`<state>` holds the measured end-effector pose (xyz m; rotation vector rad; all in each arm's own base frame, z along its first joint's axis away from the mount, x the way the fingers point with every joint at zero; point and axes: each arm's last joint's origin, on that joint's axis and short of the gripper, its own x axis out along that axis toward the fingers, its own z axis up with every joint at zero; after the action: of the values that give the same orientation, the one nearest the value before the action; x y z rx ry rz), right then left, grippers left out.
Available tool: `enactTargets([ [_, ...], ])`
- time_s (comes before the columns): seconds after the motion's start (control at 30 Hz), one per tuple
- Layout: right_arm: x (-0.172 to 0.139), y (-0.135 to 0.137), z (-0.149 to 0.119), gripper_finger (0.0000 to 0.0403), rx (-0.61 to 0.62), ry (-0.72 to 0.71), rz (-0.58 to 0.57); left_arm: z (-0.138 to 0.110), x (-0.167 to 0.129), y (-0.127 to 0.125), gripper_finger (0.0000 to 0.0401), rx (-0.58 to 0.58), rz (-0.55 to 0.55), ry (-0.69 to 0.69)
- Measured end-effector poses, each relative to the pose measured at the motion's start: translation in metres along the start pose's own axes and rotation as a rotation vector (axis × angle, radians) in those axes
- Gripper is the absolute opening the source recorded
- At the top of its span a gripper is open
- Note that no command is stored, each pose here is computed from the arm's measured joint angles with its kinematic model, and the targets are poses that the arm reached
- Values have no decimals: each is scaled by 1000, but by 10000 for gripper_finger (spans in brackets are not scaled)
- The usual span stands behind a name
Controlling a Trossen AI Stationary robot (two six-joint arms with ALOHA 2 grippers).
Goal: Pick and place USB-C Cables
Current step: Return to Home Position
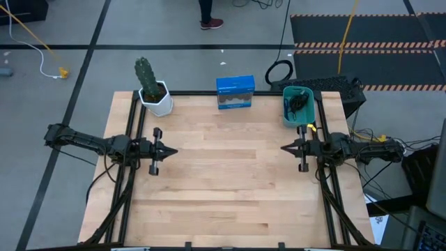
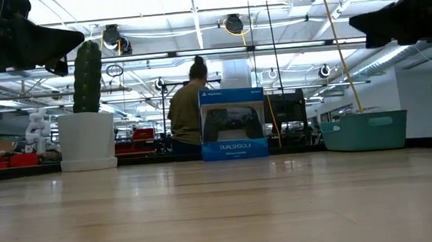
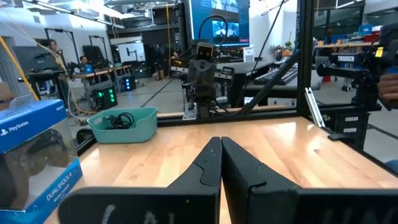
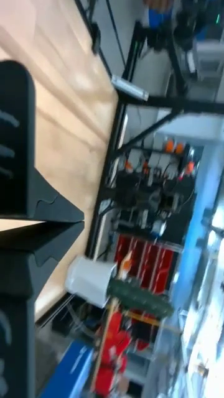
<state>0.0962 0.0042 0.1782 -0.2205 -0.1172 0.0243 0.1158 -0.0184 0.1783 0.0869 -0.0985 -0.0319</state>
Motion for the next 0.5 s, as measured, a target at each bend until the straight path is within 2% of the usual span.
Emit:
enactTargets([
  [0.17, 0, -2, -6, 0, 29, 72, -86, 0, 0, 0, 12, -2, 1, 0],
  [0.37, 0, -2, -8, 0, 61, 99, -85, -3, 0, 0, 4, -2, 3, 34],
  [0.5, 0, -2, -8, 0, 131, 95, -89, -8, 0, -1, 12, -25, -1, 80],
])
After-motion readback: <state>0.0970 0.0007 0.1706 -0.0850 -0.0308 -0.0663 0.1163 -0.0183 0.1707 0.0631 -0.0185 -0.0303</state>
